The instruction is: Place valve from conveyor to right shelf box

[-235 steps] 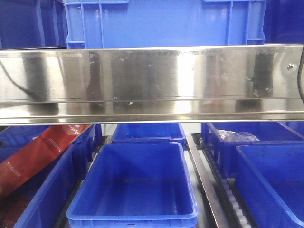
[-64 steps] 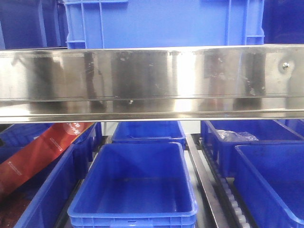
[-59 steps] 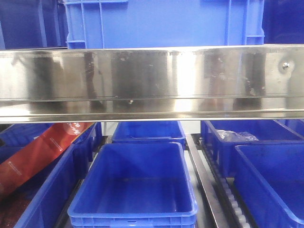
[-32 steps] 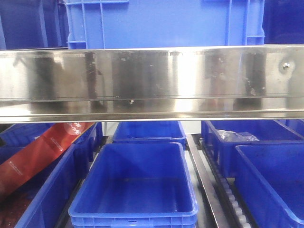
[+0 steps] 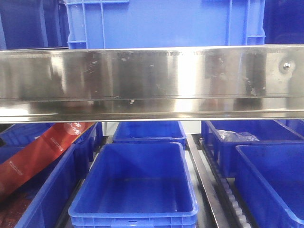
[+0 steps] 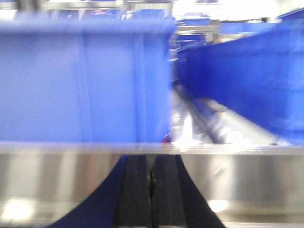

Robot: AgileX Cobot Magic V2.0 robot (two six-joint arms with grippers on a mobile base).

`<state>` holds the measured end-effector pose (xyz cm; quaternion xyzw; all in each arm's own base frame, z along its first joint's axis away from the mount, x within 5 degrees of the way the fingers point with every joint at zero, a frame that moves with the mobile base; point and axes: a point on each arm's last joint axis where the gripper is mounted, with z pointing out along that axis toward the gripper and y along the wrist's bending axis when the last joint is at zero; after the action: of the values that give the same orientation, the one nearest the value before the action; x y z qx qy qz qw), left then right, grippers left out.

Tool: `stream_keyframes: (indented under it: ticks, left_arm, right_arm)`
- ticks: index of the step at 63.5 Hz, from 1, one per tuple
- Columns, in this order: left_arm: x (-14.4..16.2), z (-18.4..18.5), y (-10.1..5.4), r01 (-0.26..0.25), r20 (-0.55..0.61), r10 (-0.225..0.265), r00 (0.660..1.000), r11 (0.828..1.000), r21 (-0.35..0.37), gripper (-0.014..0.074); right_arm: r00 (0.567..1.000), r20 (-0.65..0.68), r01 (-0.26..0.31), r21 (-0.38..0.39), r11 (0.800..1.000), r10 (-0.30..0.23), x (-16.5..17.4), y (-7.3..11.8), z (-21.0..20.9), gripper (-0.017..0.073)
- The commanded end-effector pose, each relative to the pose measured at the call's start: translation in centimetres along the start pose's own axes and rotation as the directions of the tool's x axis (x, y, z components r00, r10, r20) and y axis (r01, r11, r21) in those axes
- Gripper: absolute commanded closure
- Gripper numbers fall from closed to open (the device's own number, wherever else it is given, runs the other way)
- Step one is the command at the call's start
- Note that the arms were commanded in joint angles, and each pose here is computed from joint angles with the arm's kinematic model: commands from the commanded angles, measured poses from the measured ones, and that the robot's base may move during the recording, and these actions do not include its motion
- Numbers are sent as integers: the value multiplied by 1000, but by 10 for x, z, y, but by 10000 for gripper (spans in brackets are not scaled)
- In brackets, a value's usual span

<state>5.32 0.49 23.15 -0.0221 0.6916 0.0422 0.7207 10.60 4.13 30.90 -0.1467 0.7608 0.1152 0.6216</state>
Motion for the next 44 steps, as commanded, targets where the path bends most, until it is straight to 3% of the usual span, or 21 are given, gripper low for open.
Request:
stream_keyframes:
  ticks: [1,4,7,44]
  left_arm:
    - [21,2,1,-3,15,3,1000,1000,-21,704]
    - [17,2,1,-3,64,5,998,1000,-26,704]
    - [23,2,1,-5,-6,5,1000,1000,-26,704]
    - [21,2,1,-5,16,6,1000,1000,-26,704]
  right_arm:
    - [1000,28,7,5,1000,-7,-2,0,-1,722]
    - [1000,28,7,5,1000,-7,-2,0,-1,722]
    - [1000,28,7,5,1000,-7,-2,0,-1,722]
    - [999,36,7,5,1000,-7,-3,0,-1,722]
